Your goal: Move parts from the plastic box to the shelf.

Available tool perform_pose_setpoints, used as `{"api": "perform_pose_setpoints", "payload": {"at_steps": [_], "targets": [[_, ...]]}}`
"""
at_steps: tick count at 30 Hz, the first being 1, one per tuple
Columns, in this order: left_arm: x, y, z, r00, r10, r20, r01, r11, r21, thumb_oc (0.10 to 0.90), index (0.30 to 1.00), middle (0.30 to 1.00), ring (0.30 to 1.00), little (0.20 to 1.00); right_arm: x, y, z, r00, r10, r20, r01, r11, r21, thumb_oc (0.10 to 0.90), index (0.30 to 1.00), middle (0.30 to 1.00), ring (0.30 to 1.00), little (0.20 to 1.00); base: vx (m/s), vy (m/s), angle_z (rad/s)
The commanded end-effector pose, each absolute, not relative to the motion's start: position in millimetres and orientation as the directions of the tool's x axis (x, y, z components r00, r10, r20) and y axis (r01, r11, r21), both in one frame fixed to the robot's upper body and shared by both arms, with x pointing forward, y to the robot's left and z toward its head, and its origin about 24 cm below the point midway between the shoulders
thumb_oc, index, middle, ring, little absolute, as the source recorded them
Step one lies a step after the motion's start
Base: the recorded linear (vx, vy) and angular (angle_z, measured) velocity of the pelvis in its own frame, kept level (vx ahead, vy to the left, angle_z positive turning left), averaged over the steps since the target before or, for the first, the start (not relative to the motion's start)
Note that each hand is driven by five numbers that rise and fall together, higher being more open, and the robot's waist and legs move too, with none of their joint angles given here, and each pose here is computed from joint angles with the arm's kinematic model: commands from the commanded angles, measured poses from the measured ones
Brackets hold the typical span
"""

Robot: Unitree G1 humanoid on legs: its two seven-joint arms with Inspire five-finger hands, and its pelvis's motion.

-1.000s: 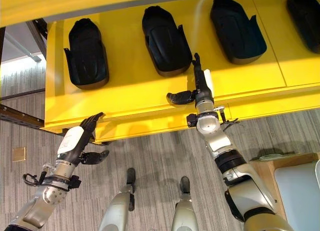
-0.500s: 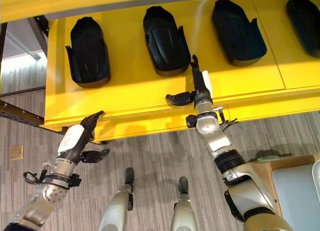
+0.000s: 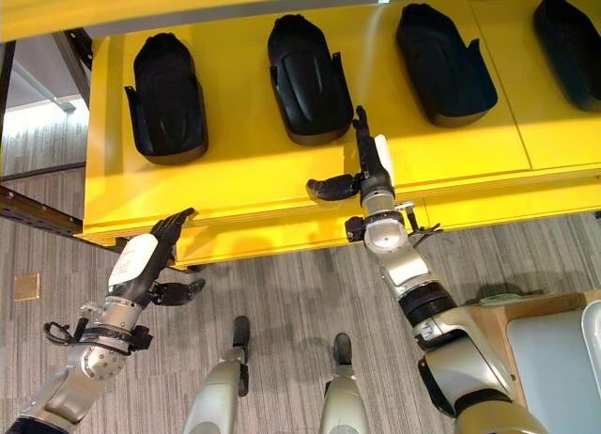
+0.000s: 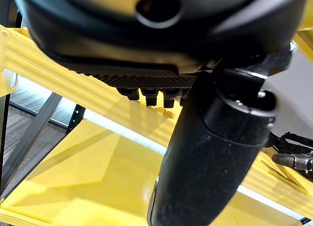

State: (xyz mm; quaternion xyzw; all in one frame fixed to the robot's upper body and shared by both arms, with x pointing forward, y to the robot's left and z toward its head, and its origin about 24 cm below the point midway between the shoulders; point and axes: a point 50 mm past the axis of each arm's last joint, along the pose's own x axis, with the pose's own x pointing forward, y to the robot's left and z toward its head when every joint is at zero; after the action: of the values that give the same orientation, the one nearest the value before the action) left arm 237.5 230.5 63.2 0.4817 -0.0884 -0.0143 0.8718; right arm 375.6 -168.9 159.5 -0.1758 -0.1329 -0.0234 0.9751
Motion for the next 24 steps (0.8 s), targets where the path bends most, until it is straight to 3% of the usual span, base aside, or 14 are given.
{"api": "perform_pose_setpoints", "payload": {"at_steps": [1,9,20,24], "targets": [[223.5,249.2,47.0,0.998,-0.062,0.026,0.01,0.515,0.857,0.9,1.0,1.0,1.0,1.0,379.2,-161.3,209.0,0.893,0.021,0.449,0.114,0.956,-0.271,0.9,1.0,1.0,1.0,1.0,0.0,0.0,0.0],[223.7,250.1,47.3,0.998,-0.054,0.032,0.0,0.511,0.859,0.9,1.0,1.0,1.0,1.0,375.3,-170.5,214.4,0.876,-0.014,0.482,0.162,0.95,-0.268,0.9,1.0,1.0,1.0,1.0,0.0,0.0,0.0],[225.9,249.5,48.0,0.997,-0.055,0.045,-0.012,0.497,0.868,0.9,1.0,1.0,1.0,1.0,343.8,-176.2,249.2,0.711,-0.049,0.702,0.314,0.915,-0.255,0.9,1.0,1.0,1.0,1.0,0.0,0.0,0.0],[225.9,248.6,47.4,0.997,-0.059,0.043,-0.008,0.496,0.868,0.9,1.0,1.0,1.0,1.0,339.4,-174.6,247.4,0.702,-0.042,0.711,0.314,0.915,-0.256,0.9,1.0,1.0,1.0,1.0,0.0,0.0,0.0]]}}
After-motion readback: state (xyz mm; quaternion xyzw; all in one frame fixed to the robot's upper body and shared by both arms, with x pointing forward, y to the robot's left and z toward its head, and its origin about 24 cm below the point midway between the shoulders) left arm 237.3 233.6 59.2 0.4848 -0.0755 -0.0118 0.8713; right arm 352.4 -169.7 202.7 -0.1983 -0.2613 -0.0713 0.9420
